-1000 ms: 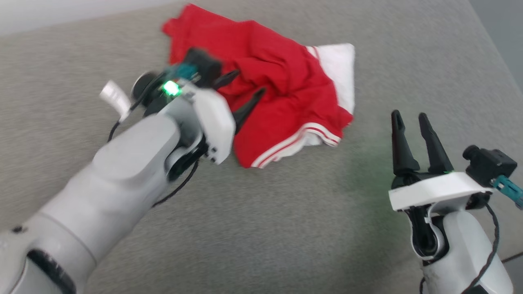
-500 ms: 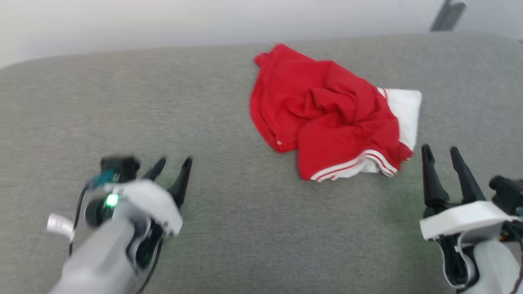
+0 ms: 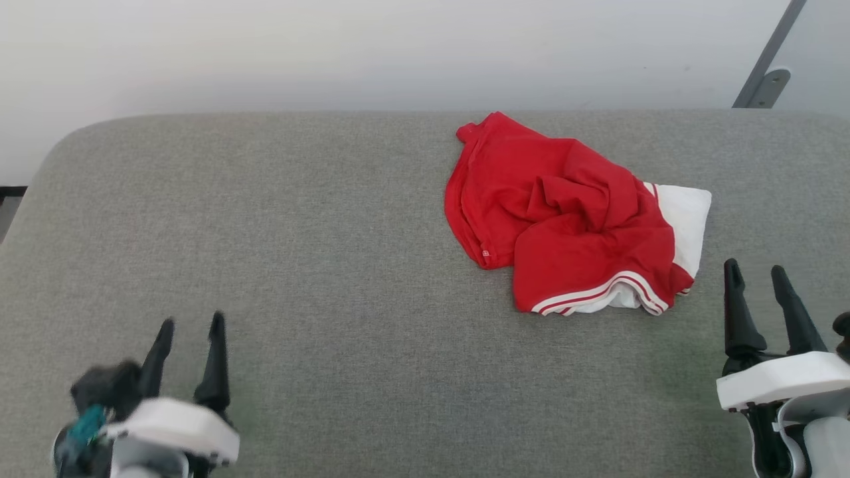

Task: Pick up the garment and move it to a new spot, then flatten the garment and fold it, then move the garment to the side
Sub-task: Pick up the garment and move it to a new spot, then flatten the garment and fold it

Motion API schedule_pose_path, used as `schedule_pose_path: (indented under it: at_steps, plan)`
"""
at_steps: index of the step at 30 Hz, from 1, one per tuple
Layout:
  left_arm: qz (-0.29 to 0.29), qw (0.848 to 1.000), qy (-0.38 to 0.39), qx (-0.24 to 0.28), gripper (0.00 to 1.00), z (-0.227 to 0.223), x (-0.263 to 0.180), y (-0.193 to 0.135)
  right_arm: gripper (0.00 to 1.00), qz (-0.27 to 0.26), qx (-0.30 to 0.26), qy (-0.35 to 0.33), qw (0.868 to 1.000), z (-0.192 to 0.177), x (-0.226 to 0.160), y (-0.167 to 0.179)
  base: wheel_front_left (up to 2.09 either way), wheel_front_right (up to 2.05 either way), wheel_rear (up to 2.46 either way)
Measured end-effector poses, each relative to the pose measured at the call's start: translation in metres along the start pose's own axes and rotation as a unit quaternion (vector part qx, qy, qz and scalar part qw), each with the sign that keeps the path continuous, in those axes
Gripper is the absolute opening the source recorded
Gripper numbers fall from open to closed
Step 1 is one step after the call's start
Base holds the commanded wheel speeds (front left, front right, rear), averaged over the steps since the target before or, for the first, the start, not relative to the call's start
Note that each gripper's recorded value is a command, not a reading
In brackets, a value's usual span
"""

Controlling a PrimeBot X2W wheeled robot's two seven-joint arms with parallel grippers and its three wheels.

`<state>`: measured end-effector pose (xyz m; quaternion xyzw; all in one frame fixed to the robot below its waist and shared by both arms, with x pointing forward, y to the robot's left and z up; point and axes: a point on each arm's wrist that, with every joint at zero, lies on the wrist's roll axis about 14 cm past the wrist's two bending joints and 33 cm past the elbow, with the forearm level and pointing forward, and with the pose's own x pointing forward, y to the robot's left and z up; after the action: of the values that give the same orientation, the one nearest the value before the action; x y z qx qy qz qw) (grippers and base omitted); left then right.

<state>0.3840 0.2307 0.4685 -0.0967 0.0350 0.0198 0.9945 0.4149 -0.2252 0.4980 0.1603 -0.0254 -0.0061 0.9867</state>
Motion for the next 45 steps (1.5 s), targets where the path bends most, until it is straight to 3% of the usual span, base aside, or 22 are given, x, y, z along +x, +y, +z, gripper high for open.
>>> schedule_pose_path:
  at_steps: [12, 36, 41, 45]
  plan:
    - [0.004, 0.997, -0.072, 0.025, 1.00, 0.031, -0.026, -0.002, 1.00, 0.001, -0.008, -0.022, 1.000, 0.016, -0.003, -0.003, 0.00, 0.00, 0.00]
    - [-0.017, 0.998, -0.054, 0.038, 1.00, 0.016, -0.021, -0.022, 1.00, 0.000, -0.011, -0.008, 1.000, 0.006, -0.001, -0.005, 0.00, 0.00, 0.00]
    - [-0.025, 0.998, -0.044, 0.035, 1.00, 0.010, -0.023, -0.029, 1.00, 0.009, -0.027, 0.059, 0.998, -0.021, 0.003, -0.008, 0.00, 0.00, 0.00]
    - [-0.024, 0.999, -0.033, 0.028, 1.00, 0.002, -0.021, -0.031, 1.00, 0.025, -0.068, 0.145, 0.987, -0.037, 0.024, -0.014, 0.00, 0.00, 0.00]
